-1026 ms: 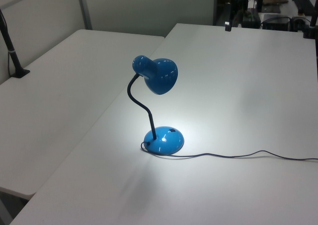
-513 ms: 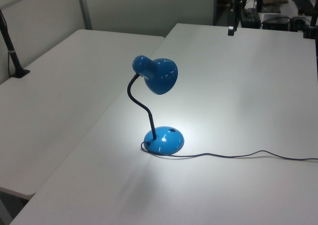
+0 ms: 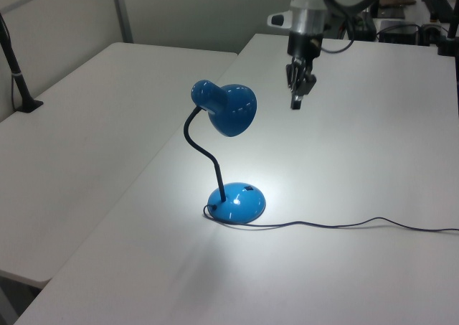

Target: Turn off the lamp

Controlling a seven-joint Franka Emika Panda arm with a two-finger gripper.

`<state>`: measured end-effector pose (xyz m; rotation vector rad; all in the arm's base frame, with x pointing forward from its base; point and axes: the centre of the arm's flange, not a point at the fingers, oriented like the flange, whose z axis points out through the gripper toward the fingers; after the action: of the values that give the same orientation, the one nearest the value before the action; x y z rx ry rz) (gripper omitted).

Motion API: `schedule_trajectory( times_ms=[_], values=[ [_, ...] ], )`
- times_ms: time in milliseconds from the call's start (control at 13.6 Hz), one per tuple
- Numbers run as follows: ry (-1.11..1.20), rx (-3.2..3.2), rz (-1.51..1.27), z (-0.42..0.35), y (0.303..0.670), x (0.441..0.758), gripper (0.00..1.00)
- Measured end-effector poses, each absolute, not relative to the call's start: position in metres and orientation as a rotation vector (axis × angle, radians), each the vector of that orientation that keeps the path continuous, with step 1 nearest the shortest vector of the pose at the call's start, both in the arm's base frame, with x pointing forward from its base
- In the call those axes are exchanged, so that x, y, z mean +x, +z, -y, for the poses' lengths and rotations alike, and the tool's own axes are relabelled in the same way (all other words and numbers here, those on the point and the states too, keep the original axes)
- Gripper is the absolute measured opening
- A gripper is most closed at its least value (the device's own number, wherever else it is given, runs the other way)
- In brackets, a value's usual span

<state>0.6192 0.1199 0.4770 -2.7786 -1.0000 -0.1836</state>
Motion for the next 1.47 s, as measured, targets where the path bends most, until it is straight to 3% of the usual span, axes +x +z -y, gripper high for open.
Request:
schedule_trajectory(
  times_ms=[733,1466],
  values=[
    [-0.397,-2.740,1.211,-0.255,0.351,0.641,0.01],
    [-0.381,-2.763,1.264,-0.261,0.329,0.651,0.01]
  ],
)
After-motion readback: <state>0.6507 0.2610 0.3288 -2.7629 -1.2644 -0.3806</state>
